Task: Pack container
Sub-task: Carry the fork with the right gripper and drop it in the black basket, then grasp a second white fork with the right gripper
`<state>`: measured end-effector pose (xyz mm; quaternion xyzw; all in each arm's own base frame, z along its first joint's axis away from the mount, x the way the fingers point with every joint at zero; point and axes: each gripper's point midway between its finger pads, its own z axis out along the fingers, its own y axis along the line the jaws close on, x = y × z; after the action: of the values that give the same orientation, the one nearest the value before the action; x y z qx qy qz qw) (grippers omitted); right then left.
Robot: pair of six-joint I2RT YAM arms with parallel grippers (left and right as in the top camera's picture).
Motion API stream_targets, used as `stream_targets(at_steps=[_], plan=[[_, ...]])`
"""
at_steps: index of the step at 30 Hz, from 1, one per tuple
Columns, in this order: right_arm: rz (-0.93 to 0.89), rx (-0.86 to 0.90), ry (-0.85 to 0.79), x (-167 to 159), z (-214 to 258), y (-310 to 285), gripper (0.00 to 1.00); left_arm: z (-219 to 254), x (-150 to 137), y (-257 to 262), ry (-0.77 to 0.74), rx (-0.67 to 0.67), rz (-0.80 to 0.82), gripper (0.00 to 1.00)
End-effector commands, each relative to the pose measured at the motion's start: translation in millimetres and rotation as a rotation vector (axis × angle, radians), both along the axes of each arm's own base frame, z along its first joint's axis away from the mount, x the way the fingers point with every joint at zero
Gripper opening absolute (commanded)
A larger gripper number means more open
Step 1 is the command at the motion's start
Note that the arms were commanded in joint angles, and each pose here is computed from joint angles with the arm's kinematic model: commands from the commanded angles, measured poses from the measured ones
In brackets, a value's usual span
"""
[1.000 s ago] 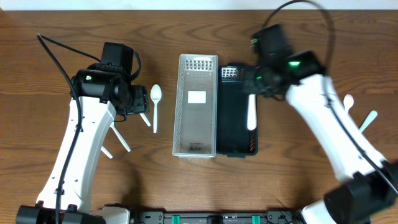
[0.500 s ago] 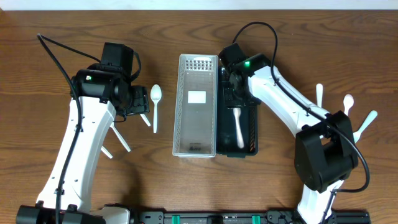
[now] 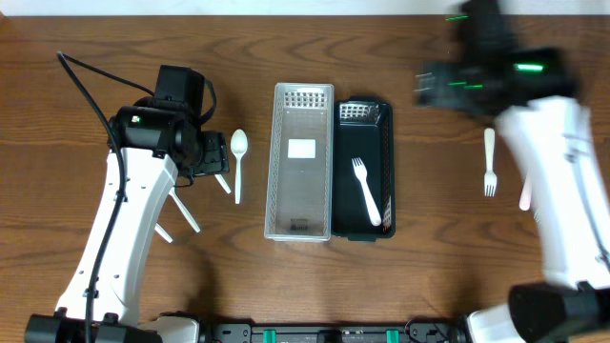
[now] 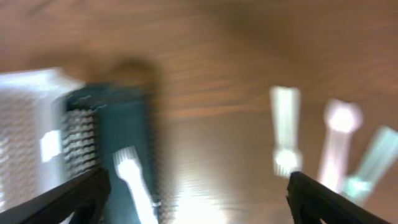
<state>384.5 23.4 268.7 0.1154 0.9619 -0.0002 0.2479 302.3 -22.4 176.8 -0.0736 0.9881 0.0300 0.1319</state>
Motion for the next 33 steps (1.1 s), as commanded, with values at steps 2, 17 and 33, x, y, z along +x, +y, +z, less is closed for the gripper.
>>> stream_targets(at_steps=[2,17,33], plan=[[-0.093,-0.063,0.138,-12.1,-32.8,-77.2,0.99,2.0,2.4,1.0,-0.002,0.003,-0.002,0.75],[-0.124,0.026,0.433,-46.0,-218.2,-117.2,0.99,1.9,2.3,1.0,-0.001,0.003,-0.002,0.76],[-0.096,0.087,0.498,-51.4,-278.5,-106.8,0.99,1.9,2.1,1.0,-0.001,0.003,-0.002,0.76]])
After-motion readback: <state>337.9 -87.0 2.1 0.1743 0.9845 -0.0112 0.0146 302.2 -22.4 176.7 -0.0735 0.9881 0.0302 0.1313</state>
